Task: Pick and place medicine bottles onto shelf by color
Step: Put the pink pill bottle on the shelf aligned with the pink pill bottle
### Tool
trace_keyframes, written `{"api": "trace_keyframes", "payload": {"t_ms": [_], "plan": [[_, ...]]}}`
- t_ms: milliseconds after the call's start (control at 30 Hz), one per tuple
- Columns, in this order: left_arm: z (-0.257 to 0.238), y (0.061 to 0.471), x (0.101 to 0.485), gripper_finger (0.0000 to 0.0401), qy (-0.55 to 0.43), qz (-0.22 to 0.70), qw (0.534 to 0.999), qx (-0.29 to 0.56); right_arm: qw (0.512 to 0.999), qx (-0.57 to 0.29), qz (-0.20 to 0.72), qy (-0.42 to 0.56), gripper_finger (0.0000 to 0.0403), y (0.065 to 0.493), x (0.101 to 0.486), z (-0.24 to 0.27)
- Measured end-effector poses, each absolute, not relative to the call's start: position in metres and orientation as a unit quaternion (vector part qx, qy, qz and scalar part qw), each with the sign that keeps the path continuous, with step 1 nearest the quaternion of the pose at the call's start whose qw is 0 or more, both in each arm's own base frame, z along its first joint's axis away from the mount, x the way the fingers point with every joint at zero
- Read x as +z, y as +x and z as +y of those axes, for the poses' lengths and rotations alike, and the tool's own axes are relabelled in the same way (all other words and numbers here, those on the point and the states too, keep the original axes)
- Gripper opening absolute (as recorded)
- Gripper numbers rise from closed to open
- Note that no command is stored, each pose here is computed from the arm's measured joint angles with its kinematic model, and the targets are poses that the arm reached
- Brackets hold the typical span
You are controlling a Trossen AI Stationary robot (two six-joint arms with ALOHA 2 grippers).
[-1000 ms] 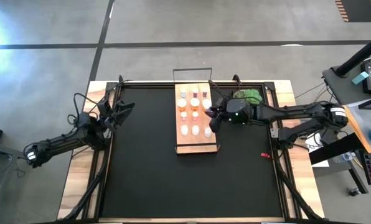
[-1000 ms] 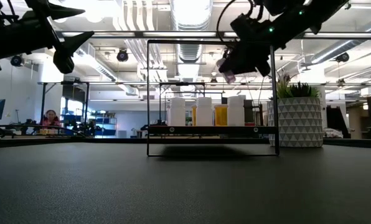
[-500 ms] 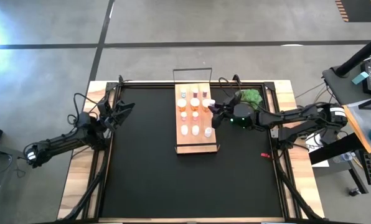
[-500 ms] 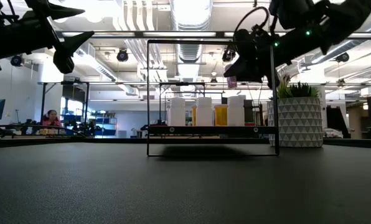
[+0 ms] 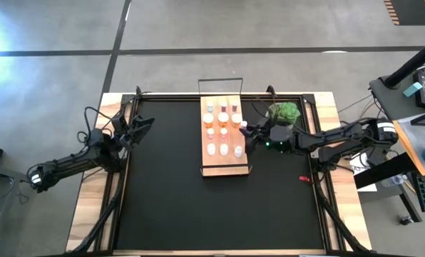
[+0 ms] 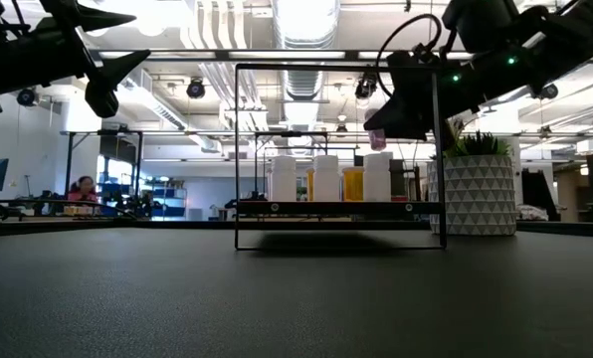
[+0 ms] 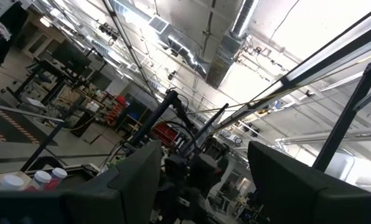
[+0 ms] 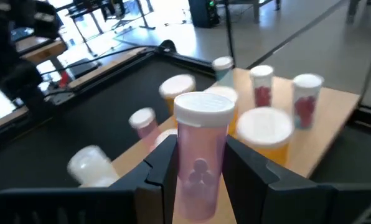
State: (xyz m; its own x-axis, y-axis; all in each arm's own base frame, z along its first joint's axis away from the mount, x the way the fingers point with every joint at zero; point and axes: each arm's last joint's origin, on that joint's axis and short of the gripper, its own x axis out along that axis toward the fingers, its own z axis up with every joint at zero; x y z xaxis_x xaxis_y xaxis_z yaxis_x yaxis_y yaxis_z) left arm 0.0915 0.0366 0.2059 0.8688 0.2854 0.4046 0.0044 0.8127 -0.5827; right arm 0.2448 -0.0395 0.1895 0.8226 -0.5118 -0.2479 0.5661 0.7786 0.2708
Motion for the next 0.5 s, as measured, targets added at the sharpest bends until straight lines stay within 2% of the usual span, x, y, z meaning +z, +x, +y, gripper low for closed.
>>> {"api": "trace_keyframes", "payload": {"t_ms": [300, 500], "plan": [[0.037, 0.091, 0.206, 0.0224, -0.296, -0.245, 0.920, 0.077, 0.932, -0.320, 0.096, 0.143, 0.0100, 0.239, 0.176, -0.023], [0.037, 0.091, 0.206, 0.0224, -0.296, -0.245, 0.920, 0.076, 0.935, -0.309, 0.108, 0.136, 0.0100, 0.246, 0.163, -0.018]]}}
